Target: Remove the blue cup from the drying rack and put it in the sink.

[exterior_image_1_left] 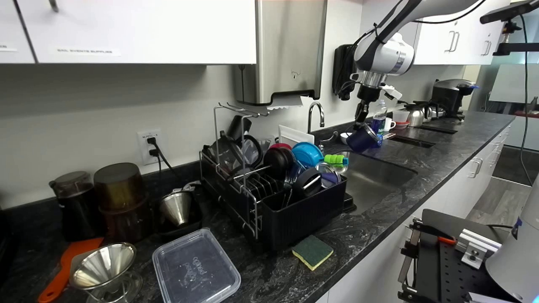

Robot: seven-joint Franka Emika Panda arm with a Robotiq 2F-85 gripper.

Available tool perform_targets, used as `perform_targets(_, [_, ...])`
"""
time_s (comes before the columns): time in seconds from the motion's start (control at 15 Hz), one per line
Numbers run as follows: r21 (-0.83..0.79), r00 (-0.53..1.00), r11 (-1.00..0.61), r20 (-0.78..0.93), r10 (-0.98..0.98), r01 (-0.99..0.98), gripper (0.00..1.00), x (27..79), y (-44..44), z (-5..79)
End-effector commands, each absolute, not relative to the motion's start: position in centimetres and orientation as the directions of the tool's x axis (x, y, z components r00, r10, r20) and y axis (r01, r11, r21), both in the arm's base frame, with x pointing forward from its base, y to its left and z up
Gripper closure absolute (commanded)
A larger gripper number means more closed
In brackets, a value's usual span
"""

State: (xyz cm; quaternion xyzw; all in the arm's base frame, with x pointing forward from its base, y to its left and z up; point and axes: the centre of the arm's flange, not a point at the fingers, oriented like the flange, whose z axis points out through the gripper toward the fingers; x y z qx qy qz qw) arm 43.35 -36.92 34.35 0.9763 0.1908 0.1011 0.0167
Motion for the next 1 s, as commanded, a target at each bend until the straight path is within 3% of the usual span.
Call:
perform_targets(0.0, [0.069, 0.910, -0.930, 0.188, 0.368, 0.362, 0.96, 43.4, -36.9, 34.3])
perform_targets(0.93, [0.185, 0.909, -0.895, 0.013, 0.416, 0.407, 0.96, 43.2, -40.1, 28.1])
